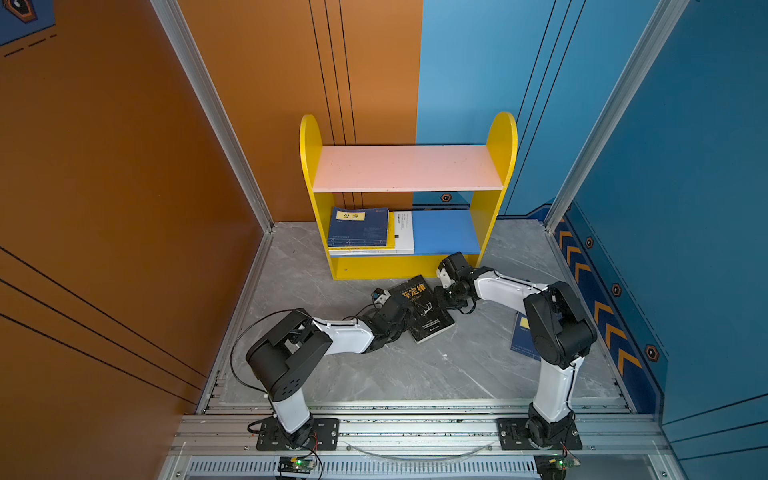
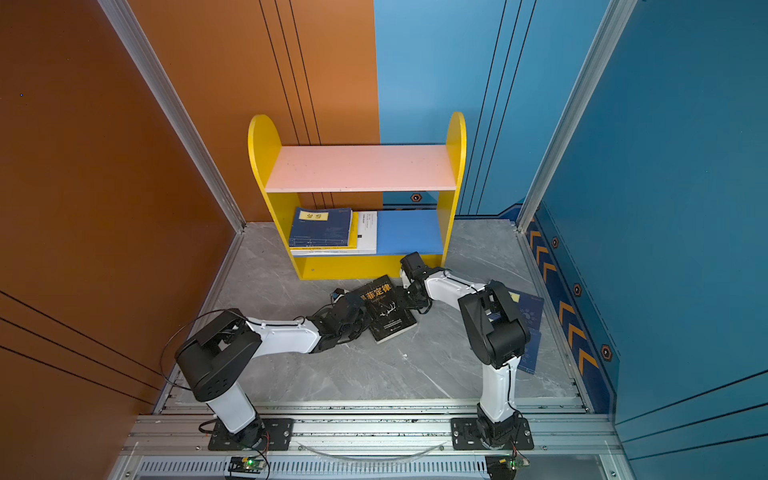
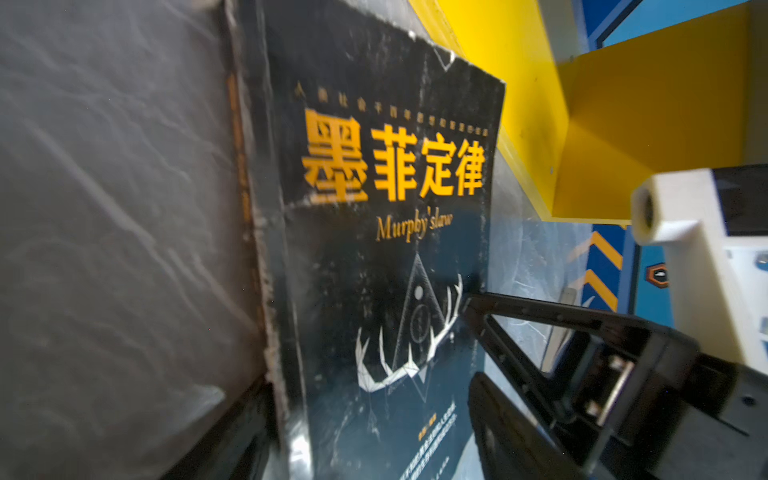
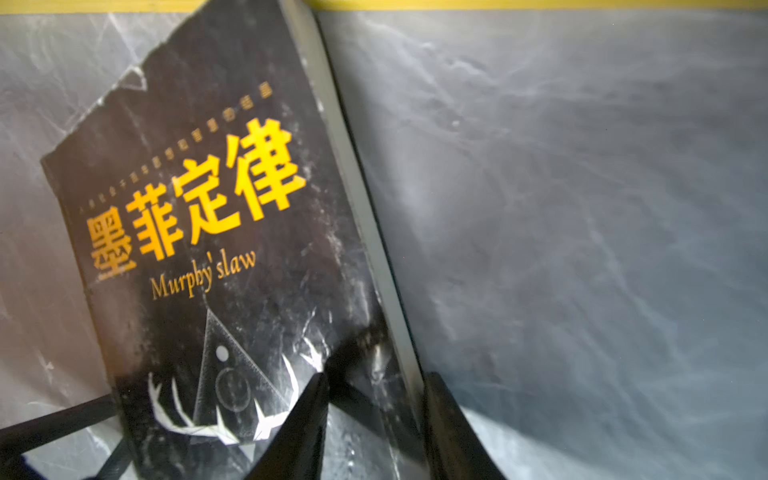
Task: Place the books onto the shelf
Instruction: 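Grip the black book's edges with both grippers and tilt it up, then lift the black book with both grippers up toward the shelf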
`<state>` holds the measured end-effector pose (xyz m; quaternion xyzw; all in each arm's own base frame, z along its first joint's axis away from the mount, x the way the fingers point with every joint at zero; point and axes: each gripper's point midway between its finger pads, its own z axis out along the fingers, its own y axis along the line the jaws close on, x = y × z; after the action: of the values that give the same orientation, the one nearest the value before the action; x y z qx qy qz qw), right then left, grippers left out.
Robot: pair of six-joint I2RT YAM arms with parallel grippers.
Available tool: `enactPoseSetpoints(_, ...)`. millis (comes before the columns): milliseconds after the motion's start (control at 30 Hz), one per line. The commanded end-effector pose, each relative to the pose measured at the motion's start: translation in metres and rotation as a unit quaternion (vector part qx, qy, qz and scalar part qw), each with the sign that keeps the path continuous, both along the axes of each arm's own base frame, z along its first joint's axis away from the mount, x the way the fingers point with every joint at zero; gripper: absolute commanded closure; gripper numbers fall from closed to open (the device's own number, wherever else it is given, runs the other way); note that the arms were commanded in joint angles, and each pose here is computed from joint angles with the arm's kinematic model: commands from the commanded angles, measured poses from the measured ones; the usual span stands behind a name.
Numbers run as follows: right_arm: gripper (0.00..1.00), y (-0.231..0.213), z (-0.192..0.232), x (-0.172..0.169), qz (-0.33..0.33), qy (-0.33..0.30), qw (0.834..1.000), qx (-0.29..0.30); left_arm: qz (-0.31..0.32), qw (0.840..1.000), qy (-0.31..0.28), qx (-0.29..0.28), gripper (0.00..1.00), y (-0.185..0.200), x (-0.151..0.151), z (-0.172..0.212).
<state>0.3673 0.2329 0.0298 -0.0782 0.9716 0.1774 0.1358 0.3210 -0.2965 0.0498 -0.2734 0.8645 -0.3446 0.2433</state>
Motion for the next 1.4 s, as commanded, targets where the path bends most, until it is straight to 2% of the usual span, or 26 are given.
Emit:
enactPoseSetpoints(0,0.61,0.047,-0.016,-0.043,0.069,0.061,0.995,0.041,-0.068,0.994,-0.047,-0.078,0.28,-0.042,-0.011,0.041)
enactPoseSetpoints(400,0.61,0.041,-0.012,-0.053,0.068,0.057,0.995,0.039,-0.038,0.996,-0.018,-0.082,0.49,-0.031,-0.033,0.026)
enactPoseSetpoints(667,0.61,0.037,-0.012,-0.06,0.069,0.058,0.995,0.038,-0.027,0.996,-0.036,-0.079,0.57,-0.026,-0.035,0.034)
enactPoseSetpoints(733,0.62,0.036,-0.012,-0.061,0.07,0.058,0.995,0.038,-0.02,0.996,-0.039,-0.077,0.62,-0.022,-0.036,0.034)
enactPoseSetpoints(1133,0.6,0.034,-0.008,-0.063,0.069,0.052,0.996,0.039,-0.006,0.996,-0.044,-0.076,0.71,-0.012,-0.045,0.036)
enactPoseSetpoints(1367,0.56,0.036,0.006,-0.059,0.056,0.04,0.996,0.057,-0.012,0.996,-0.043,-0.074,0.87,-0.011,-0.058,0.034)
